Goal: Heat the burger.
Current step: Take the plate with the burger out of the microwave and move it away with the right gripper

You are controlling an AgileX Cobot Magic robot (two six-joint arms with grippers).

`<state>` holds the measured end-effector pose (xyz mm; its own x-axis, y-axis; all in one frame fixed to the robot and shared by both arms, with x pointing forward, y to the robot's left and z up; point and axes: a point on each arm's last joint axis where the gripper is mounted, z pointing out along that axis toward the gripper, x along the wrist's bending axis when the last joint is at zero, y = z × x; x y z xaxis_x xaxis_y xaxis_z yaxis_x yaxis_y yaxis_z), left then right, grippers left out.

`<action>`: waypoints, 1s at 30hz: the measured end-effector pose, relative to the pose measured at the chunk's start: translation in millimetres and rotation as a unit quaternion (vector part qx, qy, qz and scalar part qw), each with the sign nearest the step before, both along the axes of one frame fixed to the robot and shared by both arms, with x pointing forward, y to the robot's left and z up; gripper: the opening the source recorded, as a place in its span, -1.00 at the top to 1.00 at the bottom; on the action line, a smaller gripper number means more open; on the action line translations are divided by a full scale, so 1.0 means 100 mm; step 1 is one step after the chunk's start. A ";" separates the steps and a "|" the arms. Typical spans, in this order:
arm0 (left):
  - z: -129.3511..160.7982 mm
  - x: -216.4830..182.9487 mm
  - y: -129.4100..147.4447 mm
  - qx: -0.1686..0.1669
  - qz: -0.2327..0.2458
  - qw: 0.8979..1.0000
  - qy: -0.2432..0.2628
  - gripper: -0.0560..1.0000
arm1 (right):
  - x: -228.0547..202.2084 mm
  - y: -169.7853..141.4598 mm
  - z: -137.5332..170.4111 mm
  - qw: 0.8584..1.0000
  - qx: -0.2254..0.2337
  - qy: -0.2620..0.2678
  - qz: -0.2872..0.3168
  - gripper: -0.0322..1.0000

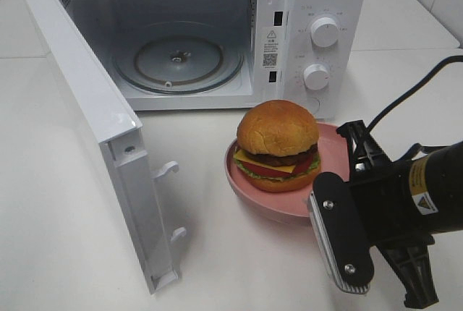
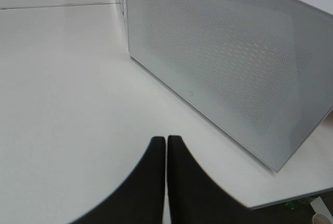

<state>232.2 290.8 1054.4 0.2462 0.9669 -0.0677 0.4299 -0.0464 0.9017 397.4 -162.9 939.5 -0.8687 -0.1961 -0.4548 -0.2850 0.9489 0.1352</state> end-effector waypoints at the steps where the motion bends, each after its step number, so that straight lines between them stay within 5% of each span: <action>1: 0.00 0.00 0.00 0.000 0.000 1.000 0.000 0.89 | -0.02 -0.03 0.01 1.000 0.008 0.005 -0.022 0.80; 15: 0.00 0.00 0.00 0.000 0.000 1.000 0.000 0.89 | -0.11 -0.25 -0.05 0.980 -0.014 0.047 -0.193 0.80; 19: 0.00 0.00 0.00 0.000 0.000 1.000 0.000 0.89 | -0.09 -0.31 -0.04 0.964 -0.016 0.038 -0.262 0.80; 21: 0.00 0.00 0.00 0.000 0.000 1.000 0.000 0.89 | -0.07 -0.39 -0.03 0.937 -0.015 0.023 -0.347 0.80; 30: 0.00 0.00 0.00 0.000 0.000 1.000 0.000 0.89 | -0.04 -0.41 -0.02 0.908 0.028 0.015 -0.418 0.80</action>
